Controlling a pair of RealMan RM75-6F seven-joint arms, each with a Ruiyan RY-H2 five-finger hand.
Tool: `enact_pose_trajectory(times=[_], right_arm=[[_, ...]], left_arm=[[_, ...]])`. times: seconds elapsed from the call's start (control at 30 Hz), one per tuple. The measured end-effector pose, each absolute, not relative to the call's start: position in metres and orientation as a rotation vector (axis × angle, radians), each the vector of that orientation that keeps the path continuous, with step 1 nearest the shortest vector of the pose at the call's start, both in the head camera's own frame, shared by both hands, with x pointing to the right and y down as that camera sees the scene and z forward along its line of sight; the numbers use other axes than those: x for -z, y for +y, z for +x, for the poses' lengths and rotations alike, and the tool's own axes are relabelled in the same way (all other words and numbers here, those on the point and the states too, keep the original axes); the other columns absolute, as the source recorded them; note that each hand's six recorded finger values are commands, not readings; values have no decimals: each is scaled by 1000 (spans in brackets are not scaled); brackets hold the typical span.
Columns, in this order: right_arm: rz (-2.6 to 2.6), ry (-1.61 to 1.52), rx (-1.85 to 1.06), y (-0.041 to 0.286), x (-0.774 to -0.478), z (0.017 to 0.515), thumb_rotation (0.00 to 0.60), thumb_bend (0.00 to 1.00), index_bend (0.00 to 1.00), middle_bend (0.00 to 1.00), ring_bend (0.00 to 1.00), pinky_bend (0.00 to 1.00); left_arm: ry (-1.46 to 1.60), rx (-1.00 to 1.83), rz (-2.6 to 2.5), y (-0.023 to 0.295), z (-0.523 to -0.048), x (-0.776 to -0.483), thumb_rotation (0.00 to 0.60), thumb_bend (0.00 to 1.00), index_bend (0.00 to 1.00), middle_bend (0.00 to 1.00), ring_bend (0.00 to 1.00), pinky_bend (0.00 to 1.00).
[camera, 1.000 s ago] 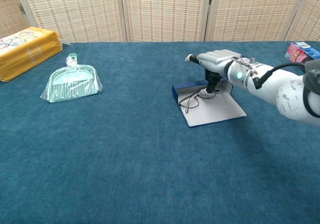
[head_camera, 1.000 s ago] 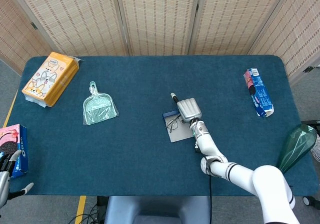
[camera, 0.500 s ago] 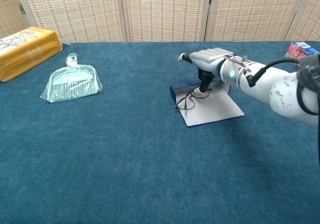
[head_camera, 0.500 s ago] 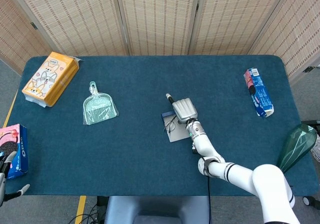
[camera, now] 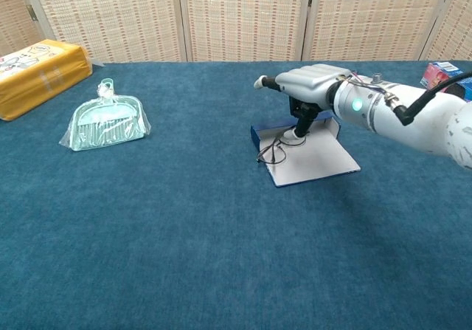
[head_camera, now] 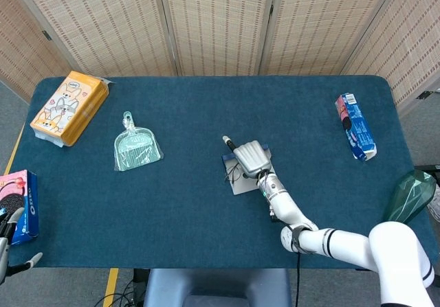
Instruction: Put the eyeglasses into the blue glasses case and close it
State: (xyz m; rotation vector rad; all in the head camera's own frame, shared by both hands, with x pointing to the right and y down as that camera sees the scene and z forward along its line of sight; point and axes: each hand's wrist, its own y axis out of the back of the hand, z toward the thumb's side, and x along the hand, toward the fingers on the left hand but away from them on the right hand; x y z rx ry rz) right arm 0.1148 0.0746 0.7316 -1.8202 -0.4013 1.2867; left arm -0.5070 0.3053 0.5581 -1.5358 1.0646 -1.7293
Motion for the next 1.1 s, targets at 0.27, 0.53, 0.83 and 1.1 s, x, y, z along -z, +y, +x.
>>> enact_pose_trajectory(times=[0.27,0.53,0.83,1.1], right_arm=[[-1836,-364,-1214,100,-736,80,600,261,0,988,1000,846],[-1778,-352,-1218,107,-751,69,600,254,0,992,1000,846],[-1752,-362,-1242,100,-758,75,600,255,0,994,1000,846],[-1718,-390,-1277,86,-759,87,600,255,0,994,1000,846]], left_arm=[[1072,1738,-1529,308,-511,-557,600,163,85,149,106,283],[1076,1753,-1533,312,-515,-560,600,163,85,149,106,282],[1070,1754,-1536,311,-514,-561,600,164,85,150,106,282],[1063,1749,-1543,310,-511,-562,600,163,85,149,106,282]])
